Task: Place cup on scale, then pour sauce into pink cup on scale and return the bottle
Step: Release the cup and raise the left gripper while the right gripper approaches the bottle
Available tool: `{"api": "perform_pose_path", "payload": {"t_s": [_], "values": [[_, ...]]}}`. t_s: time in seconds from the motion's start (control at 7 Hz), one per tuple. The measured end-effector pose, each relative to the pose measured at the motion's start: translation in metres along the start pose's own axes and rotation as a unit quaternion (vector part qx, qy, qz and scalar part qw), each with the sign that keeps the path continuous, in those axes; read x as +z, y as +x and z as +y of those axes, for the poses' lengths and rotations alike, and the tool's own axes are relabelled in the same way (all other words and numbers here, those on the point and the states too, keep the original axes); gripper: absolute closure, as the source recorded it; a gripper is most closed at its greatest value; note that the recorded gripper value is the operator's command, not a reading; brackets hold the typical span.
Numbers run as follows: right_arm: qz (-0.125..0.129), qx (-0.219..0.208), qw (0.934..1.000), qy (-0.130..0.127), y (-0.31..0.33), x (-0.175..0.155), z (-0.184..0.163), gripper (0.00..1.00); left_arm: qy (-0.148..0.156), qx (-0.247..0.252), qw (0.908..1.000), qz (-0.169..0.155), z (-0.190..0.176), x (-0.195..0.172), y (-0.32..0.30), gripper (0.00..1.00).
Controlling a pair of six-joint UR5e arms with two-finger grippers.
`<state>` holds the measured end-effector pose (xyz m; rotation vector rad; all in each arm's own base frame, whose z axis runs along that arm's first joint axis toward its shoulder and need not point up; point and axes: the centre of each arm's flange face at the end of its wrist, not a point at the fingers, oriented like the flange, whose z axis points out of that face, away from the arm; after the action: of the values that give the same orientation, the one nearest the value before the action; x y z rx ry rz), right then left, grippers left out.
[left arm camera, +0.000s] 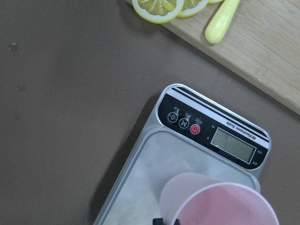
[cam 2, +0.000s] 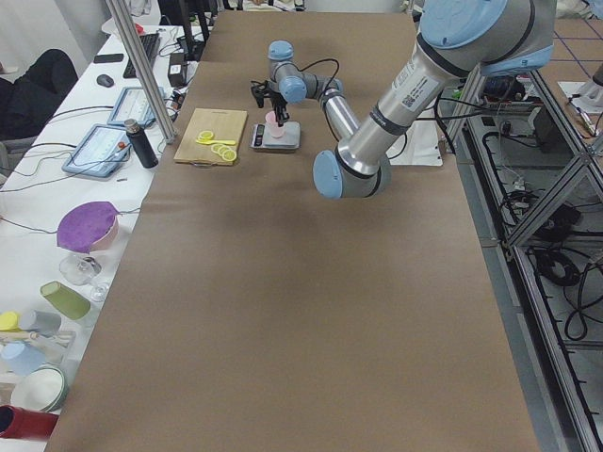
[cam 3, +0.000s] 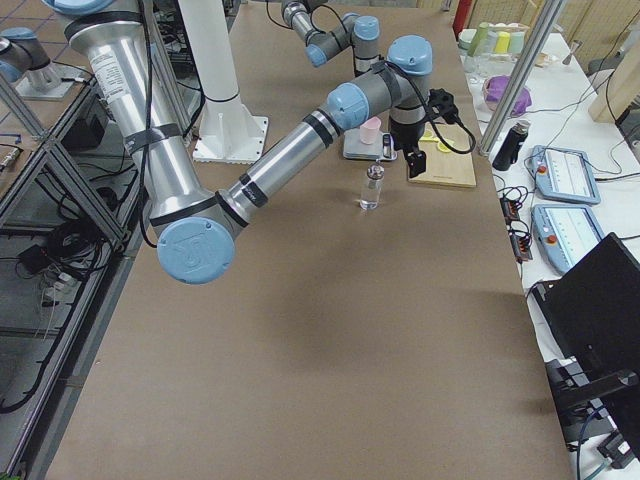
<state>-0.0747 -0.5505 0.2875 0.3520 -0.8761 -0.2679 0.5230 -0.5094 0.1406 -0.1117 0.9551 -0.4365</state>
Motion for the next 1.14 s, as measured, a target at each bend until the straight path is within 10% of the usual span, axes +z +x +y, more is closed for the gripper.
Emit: {"api": "perform_pose_path", "payload": {"t_s": [0.43,1.14], "values": [[0.014,0.046,0.9977,0.048,-0.124,0.007,0.043,0.0,-0.011,0.032,0.9994,-0.004,-0.074,-0.087,-0.076,0.02],[0.066,0.067,0.9779,0.187,-0.152,0.176,0.179,0.0,0.015,0.059,0.998,-0.018,-0.144,-0.116,-0.133,0.02]]}}
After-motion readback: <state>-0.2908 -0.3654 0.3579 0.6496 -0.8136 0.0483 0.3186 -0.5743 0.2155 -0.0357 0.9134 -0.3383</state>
